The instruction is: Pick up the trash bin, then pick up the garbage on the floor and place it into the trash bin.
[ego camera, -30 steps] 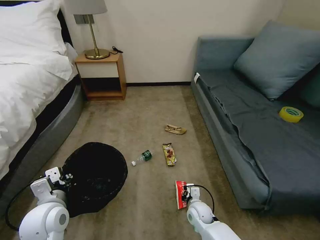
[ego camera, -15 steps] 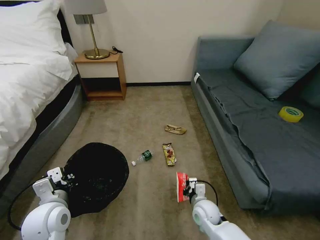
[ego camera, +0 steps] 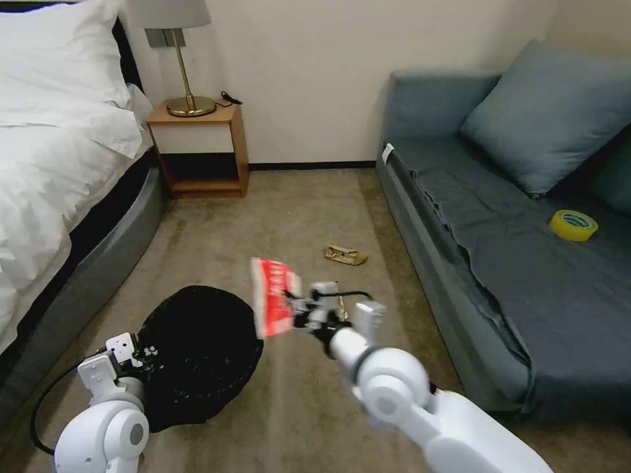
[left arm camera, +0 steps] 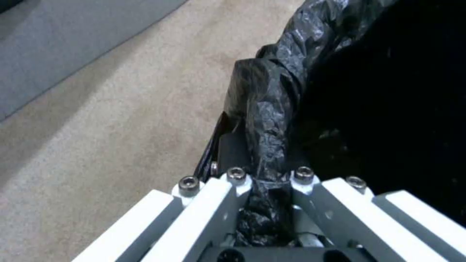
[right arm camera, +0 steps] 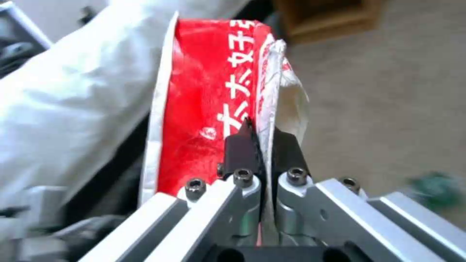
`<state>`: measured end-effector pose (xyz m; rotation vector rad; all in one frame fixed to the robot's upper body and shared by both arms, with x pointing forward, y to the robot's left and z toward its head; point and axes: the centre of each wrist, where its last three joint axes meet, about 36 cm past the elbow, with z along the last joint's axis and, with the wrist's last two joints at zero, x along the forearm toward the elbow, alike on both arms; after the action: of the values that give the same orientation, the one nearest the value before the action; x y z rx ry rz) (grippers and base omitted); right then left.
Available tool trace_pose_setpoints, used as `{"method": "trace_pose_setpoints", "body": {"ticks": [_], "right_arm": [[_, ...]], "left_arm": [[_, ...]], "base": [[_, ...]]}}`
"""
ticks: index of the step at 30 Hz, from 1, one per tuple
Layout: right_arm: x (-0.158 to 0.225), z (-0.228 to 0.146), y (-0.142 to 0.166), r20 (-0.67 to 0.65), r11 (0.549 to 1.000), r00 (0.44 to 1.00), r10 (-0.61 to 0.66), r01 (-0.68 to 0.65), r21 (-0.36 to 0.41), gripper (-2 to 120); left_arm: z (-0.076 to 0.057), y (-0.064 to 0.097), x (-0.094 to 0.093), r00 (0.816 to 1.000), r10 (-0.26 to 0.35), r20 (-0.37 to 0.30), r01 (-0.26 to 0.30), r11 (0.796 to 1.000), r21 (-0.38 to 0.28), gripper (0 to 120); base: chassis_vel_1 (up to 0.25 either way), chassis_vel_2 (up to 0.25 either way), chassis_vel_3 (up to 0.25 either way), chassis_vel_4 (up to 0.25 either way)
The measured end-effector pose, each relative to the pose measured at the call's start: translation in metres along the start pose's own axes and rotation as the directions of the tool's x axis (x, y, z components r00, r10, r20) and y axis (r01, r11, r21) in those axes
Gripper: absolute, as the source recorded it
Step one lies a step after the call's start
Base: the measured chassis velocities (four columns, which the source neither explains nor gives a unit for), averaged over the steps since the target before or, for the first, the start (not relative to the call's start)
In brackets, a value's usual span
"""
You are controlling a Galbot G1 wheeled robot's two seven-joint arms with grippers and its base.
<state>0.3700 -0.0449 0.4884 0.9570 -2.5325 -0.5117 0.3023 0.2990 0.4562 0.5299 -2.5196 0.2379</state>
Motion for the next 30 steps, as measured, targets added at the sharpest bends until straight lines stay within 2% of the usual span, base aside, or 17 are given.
{"method": "trace_pose_setpoints", "body": {"ticks": [1,2,4,7,14,17,21,23,25,26,29,30], "right_arm": [[0.000,0.000,0.000,0.000,1.000,1.000,0.000,0.000,0.000,0],[-0.022,0.007,0.021,-0.032,0.999,0.998,-0.047,0.048,0.024,0],[-0.041,0.023,0.036,-0.080,0.996,0.995,-0.058,0.063,0.056,0],[-0.055,0.038,0.040,-0.108,0.994,0.993,-0.042,0.053,0.095,0],[-0.063,0.062,0.045,-0.158,0.990,0.987,-0.021,0.043,0.133,0],[-0.061,0.067,0.048,-0.173,0.989,0.985,-0.025,0.049,0.137,12],[-0.060,0.067,0.049,-0.173,0.989,0.984,-0.029,0.054,0.139,20],[-0.059,0.065,0.049,-0.170,0.988,0.985,-0.029,0.054,0.142,30],[-0.059,0.061,0.048,-0.155,0.989,0.988,-0.025,0.047,0.140,41],[-0.059,0.061,0.048,-0.155,0.989,0.988,-0.025,0.047,0.140,41],[-0.059,0.041,0.043,-0.086,0.990,0.996,-0.012,0.024,0.138,53],[-0.059,0.041,0.043,-0.086,0.990,0.996,-0.012,0.024,0.138,53]], "left_arm": [[0.000,0.000,0.000,1.000,0.000,0.000,0.000,1.000,0.000,2],[0.000,0.000,0.002,1.000,-0.002,0.002,0.002,1.000,-0.001,2],[0.000,0.000,0.005,1.000,-0.004,0.005,0.004,1.000,-0.002,2],[-0.001,0.000,0.008,1.000,-0.005,0.008,0.005,1.000,-0.003,2],[-0.002,0.002,0.010,1.000,-0.010,0.012,0.010,1.000,-0.004,2],[-0.002,0.002,0.010,1.000,-0.010,0.012,0.010,1.000,-0.006,2],[-0.002,0.002,0.010,1.000,-0.010,0.012,0.010,1.000,-0.005,2],[-0.002,0.002,0.010,1.000,-0.010,0.011,0.010,1.000,-0.006,2],[-0.001,0.002,0.010,1.000,-0.010,0.010,0.010,1.000,-0.006,2],[-0.001,0.002,0.010,1.000,-0.010,0.010,0.010,1.000,-0.006,2],[-0.002,0.002,0.010,1.000,-0.010,0.011,0.010,1.000,-0.007,2],[-0.002,0.002,0.010,1.000,-0.010,0.011,0.010,1.000,-0.007,2]], "base": [[0.000,0.000,0.000,0.000],[0.000,0.000,0.000,0.000],[0.000,0.000,0.000,0.000],[0.000,0.000,0.000,0.000],[0.000,0.000,0.000,0.000],[0.000,0.000,0.000,0.000],[0.000,0.000,0.000,0.000],[0.000,0.000,0.000,0.000],[0.000,0.000,0.000,0.000],[0.000,0.000,0.000,0.000],[0.000,0.000,0.000,0.000],[0.000,0.000,0.000,0.000]]}}
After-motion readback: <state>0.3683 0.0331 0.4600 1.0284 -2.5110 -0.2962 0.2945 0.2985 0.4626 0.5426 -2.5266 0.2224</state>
